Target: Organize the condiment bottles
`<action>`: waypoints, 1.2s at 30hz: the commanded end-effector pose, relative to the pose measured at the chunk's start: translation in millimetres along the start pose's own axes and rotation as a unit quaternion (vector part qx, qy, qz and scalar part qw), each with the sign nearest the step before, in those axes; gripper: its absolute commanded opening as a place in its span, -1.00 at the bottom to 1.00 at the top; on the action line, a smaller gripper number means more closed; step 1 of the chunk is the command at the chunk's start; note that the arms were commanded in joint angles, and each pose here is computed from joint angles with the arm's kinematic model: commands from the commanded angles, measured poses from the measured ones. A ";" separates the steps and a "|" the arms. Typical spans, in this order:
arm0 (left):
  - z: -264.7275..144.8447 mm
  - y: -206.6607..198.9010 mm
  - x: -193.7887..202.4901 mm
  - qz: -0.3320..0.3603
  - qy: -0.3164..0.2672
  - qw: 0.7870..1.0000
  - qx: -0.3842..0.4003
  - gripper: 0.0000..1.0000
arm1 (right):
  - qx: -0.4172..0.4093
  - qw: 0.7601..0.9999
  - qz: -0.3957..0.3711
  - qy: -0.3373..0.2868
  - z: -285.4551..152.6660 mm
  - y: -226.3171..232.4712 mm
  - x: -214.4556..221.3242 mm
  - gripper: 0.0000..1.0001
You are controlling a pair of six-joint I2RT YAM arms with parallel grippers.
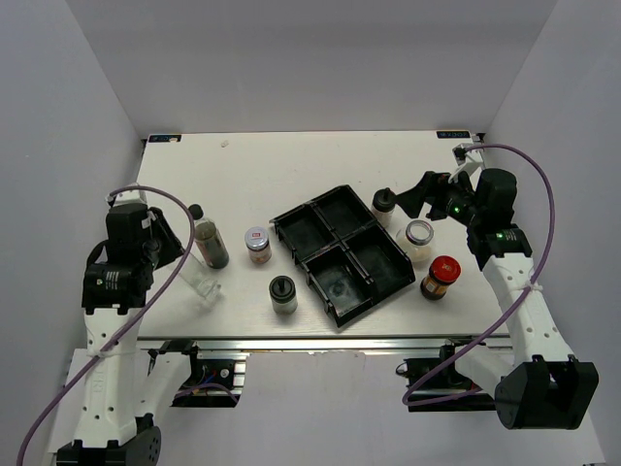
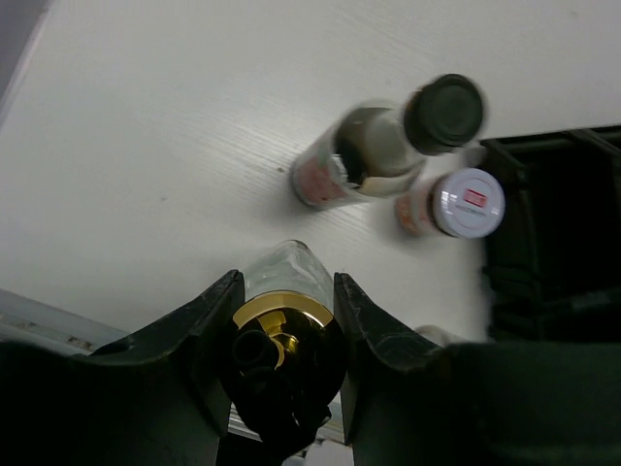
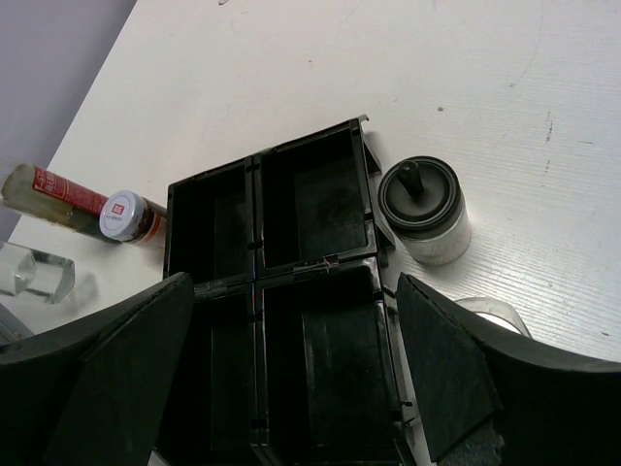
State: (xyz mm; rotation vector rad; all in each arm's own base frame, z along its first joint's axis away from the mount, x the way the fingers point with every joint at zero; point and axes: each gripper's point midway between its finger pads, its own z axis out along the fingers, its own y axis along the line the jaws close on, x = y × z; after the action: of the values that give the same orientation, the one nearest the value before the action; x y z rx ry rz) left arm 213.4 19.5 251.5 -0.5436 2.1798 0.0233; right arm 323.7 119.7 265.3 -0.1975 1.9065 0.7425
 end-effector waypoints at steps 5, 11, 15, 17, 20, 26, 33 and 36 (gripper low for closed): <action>-55.9 -58.3 -48.2 0.006 -0.063 0.984 0.169 -1.00 | -0.017 0.999 -0.032 -0.031 -10.2 14.3 -23.3 0.79; -77.9 -71.8 -71.9 -0.003 -0.097 0.974 0.205 -1.00 | -0.018 0.999 -0.036 -0.037 -12.0 16.2 -26.3 0.79; -86.7 -92.0 -73.6 0.006 -0.092 0.961 0.262 -1.00 | -0.017 0.998 -0.040 -0.037 -13.4 17.0 -28.2 0.79; -87.6 -99.0 -77.4 0.008 -0.092 0.956 0.277 -1.00 | -0.015 0.998 -0.042 -0.038 -14.7 17.0 -28.3 0.79; -87.3 -108.6 -84.9 0.002 -0.096 0.950 0.297 -1.00 | -0.013 0.998 -0.045 -0.042 -16.5 17.2 -29.0 0.79; -94.3 -127.6 -109.2 -0.028 -0.132 0.931 0.339 -1.00 | -0.012 0.997 -0.054 -0.045 -18.4 18.2 -31.5 0.79; -85.0 -147.3 -125.2 -0.036 -0.134 0.918 0.372 -1.00 | -0.009 0.997 -0.057 -0.047 -18.3 16.9 -32.9 0.79; -73.2 -157.8 -132.0 -0.038 -0.131 0.914 0.383 -1.00 | -0.003 0.997 -0.058 -0.047 -17.4 14.4 -33.5 0.79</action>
State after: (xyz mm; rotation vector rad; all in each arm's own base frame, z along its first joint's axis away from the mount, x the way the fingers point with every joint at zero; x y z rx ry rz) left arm 277.6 -77.7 379.5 -0.2179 1.8795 -0.6467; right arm 315.8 117.6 277.7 -0.2391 1.8621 0.7084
